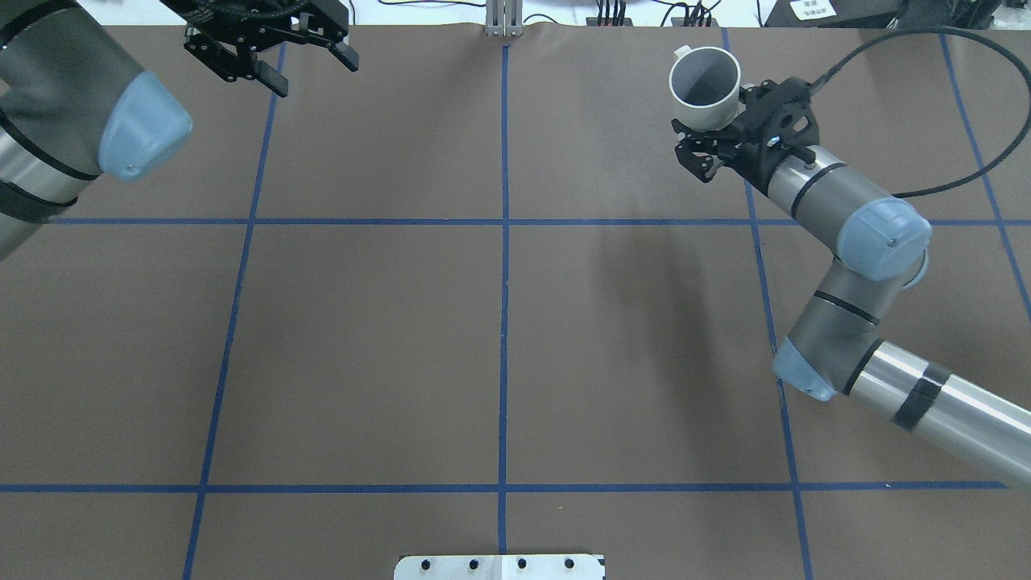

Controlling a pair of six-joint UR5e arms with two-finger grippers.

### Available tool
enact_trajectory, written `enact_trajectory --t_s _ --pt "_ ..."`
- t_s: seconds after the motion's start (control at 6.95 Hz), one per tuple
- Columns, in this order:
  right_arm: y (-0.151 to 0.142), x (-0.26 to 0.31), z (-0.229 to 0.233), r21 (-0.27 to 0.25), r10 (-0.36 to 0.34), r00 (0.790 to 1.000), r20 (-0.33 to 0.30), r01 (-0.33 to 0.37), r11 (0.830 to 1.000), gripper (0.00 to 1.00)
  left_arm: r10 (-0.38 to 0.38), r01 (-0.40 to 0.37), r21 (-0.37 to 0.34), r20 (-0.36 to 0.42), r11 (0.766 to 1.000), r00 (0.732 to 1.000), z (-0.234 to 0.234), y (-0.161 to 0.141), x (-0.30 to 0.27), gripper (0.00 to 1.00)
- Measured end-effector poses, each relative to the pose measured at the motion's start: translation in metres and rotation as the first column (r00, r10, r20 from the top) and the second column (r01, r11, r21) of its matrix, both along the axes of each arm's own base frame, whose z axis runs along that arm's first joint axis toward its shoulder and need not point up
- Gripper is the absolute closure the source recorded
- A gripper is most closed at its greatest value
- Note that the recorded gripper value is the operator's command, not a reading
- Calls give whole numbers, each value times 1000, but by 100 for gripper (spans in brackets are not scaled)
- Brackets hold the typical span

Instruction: Left arm hands cup to right arm to dump lemon

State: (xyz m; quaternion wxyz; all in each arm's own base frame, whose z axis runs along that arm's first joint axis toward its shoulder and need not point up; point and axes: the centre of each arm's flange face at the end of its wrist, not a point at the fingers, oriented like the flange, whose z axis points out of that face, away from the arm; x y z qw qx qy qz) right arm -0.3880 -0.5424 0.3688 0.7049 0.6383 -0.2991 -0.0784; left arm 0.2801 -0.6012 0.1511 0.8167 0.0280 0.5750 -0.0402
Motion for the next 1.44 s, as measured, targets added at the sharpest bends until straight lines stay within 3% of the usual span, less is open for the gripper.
enact_trajectory --t_s 0.43,1.01,1.3,1.44 --pt "11 -70 -68 -16 79 996 -46 -80 997 100 -70 70 -52 0 996 998 -36 -12 60 0" --pt "42 -114 -108 -3 136 990 -30 -136 991 100 -129 124 -103 -40 987 991 -58 -26 111 0" --pt "55 -134 -133 -3 167 985 -38 -167 986 100 -149 144 -115 -34 983 988 -64 -27 127 17" --pt "57 -141 -145 -5 176 983 -45 -176 984 100 -152 147 -119 -33 982 988 -64 -24 133 18"
